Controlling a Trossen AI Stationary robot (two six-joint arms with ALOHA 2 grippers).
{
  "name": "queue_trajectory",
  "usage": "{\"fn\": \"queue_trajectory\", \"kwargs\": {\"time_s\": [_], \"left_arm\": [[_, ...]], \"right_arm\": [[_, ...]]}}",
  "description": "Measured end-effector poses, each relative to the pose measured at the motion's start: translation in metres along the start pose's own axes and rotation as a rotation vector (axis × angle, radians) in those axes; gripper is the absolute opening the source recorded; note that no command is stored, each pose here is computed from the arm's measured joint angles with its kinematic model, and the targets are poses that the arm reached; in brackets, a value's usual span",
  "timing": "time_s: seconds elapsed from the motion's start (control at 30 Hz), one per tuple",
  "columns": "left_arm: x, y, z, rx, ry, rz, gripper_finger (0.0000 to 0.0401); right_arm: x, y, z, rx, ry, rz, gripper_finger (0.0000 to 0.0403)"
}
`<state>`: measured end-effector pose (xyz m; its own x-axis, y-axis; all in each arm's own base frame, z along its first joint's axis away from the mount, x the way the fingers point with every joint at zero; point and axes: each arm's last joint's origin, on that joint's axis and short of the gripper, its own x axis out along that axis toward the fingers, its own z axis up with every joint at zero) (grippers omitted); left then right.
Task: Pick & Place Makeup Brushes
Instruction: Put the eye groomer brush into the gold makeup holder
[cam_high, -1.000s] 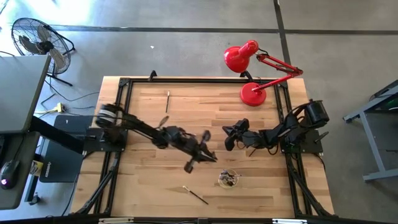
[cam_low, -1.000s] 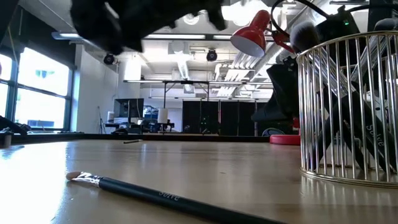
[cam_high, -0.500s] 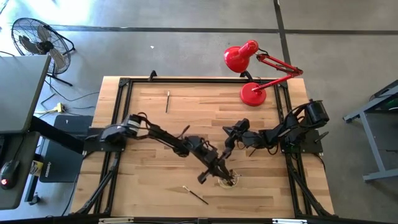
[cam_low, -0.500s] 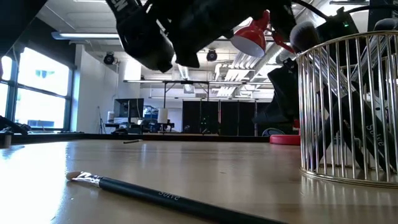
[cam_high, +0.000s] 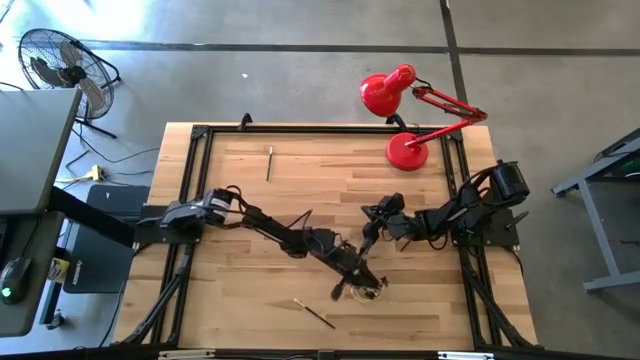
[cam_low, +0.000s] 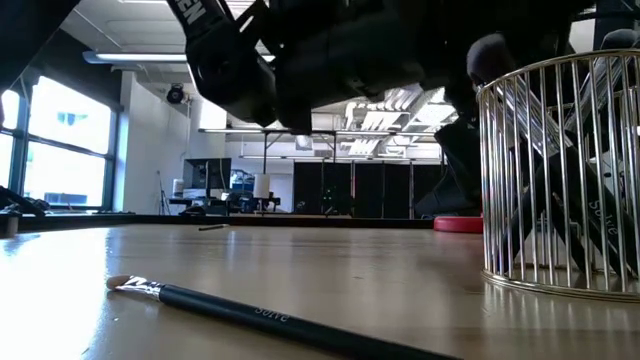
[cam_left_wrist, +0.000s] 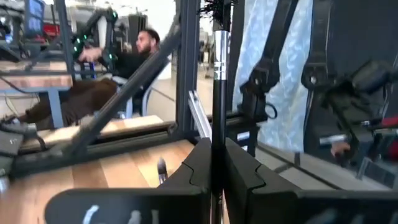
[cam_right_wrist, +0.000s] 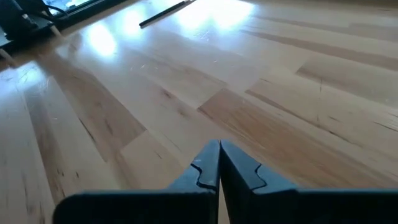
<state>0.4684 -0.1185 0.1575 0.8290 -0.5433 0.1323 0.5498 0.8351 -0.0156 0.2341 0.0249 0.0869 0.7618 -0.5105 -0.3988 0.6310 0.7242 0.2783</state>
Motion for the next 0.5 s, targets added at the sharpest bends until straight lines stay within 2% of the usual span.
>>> {"fn": "queue_trajectory", "kwargs": {"time_s": [0.13, 0.33, 0.5], "left_arm": [[0.0004, -0.0017, -0.0022, -0.001, 0.015, -0.001, 0.0013], [0.0001, -0.0008, -0.0028, -0.027, 0.020, 0.003, 0.0075], [0.0000, -0.0008, -0.0028, -0.028, 0.020, 0.004, 0.0092]], "right_arm": [[0.0000, 0.0000, 0.0000, 0.003, 0.000, 0.000, 0.0005], [0.0000, -0.0001, -0.0002, 0.001, 0.001, -0.001, 0.0002], [0.0000, -0.0001, -0.0002, 0.000, 0.002, -0.001, 0.0006]]}}
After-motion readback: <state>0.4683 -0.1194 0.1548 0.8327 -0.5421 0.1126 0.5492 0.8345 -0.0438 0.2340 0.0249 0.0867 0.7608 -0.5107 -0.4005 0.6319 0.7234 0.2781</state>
